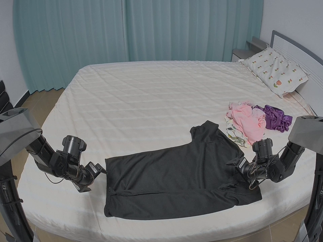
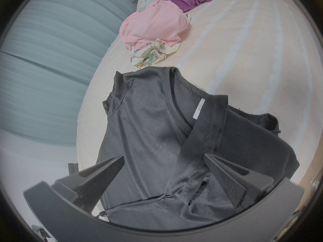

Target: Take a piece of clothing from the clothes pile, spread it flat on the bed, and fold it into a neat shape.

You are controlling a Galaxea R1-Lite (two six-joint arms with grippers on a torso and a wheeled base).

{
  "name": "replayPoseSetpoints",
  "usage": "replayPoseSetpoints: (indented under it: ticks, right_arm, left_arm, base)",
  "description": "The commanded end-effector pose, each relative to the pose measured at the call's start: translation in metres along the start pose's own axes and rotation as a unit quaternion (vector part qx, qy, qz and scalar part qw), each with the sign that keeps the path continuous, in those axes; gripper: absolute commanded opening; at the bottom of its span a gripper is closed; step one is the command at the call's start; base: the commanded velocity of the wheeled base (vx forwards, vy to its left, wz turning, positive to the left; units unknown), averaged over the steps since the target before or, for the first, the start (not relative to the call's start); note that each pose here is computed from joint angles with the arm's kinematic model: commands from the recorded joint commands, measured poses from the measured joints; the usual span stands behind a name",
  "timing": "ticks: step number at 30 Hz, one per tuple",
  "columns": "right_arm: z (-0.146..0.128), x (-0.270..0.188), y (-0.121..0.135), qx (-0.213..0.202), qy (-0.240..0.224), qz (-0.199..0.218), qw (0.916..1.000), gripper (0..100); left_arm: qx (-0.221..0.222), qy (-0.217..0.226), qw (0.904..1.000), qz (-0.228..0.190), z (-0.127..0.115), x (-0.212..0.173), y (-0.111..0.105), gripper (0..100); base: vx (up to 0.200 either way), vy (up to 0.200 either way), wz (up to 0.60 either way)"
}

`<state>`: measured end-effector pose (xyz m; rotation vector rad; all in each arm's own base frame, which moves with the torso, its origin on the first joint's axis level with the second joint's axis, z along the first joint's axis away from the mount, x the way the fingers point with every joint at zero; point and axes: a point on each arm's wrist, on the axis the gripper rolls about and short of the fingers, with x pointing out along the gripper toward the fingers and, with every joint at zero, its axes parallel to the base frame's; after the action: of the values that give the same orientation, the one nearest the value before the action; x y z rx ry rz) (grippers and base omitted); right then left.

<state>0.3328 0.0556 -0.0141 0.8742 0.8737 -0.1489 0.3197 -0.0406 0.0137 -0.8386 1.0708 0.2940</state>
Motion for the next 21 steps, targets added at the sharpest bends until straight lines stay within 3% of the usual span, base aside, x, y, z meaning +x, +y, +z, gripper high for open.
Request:
replayPoseSetpoints:
  ticks: [1,6,21]
  right_arm:
    - [0.000,-0.002,0.001,-0.001,0.000,0.002,1.0000,100]
    - [0.001,-0.001,0.000,0.001,-0.001,0.002,1.0000,100]
    - [0.019,0.008,-0.004,0.021,-0.022,0.007,0.9995,100]
  left_arm:
    - [0.001,0.002,1.0000,0.005,-0.002,0.002,0.001,100]
    - [0.005,0.004,1.0000,0.004,-0.005,0.002,0.000,100]
    - [0.023,0.013,0.9996,-0.002,-0.019,0.000,-0.009,100]
  base:
    - [-0.200,0.000,0.00]
    - [-0.200,0.000,0.00]
    - [0.000,0.000,0.00]
